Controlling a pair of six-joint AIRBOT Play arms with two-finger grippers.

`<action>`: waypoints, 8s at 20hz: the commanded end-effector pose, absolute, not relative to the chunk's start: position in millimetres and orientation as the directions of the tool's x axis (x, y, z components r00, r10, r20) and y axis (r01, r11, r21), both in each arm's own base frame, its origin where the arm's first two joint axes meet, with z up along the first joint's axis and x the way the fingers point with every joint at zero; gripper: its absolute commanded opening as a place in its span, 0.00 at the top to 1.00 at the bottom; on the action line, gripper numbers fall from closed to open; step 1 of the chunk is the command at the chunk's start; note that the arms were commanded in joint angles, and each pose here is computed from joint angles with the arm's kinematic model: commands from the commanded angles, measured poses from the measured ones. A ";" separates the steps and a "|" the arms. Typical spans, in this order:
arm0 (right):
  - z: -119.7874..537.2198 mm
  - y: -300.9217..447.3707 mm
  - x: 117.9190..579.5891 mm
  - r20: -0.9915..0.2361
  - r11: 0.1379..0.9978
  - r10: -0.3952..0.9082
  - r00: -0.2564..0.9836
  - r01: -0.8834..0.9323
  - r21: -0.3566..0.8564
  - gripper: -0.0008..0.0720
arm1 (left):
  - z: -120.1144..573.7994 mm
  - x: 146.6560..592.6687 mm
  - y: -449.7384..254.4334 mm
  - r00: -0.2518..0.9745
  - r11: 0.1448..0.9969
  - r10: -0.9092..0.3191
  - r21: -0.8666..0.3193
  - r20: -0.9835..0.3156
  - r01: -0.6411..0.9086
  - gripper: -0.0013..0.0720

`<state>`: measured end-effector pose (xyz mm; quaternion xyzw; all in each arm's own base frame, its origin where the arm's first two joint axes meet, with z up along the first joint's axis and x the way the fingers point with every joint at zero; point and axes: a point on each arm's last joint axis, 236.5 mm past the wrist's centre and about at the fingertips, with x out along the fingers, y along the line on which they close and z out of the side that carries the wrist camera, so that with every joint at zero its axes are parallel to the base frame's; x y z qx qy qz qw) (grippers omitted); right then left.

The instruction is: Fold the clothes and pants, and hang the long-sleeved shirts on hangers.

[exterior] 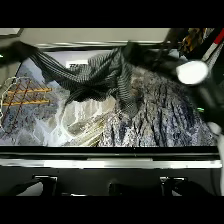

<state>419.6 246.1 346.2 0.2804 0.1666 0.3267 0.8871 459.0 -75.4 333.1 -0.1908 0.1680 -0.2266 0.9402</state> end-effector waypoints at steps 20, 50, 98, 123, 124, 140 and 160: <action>288.0 213.9 532.3 -0.155 0.635 0.432 0.889 -0.177 0.752 0.95 | 239.1 406.2 -72.5 0.819 0.819 -0.446 -0.534 -0.361 0.211 0.94; -85.5 311.3 191.0 -0.766 0.652 0.625 0.149 0.440 0.618 0.08 | 28.4 465.3 -64.1 0.585 0.804 -0.468 -0.594 -0.663 -0.030 0.94; 2.5 218.8 498.5 -0.869 0.909 0.362 0.337 0.079 0.409 0.94 | 5.7 527.1 -142.6 0.405 0.843 -0.477 -0.536 -0.780 -0.038 0.94; -59.0 110.6 334.3 -0.852 0.829 0.509 0.124 0.195 0.524 0.38 | -44.8 315.0 -104.6 0.238 0.724 -0.583 -0.629 -0.777 -0.282 0.01; -59.8 110.6 339.6 -0.853 0.832 0.501 0.145 0.190 0.521 0.64 | -46.1 313.0 -114.3 0.222 0.729 -0.591 -0.631 -0.776 -0.265 0.01; 49.9 141.7 371.8 -0.671 0.676 0.632 0.388 0.148 0.722 0.95 | -31.2 327.7 -218.8 0.178 0.691 -0.692 -0.713 -0.700 -0.118 0.95; 640.0 -36.0 150.7 0.463 0.946 -0.159 0.872 0.000 0.324 0.95 | 553.1 201.4 17.8 0.961 0.949 0.162 -0.302 0.224 -0.089 0.95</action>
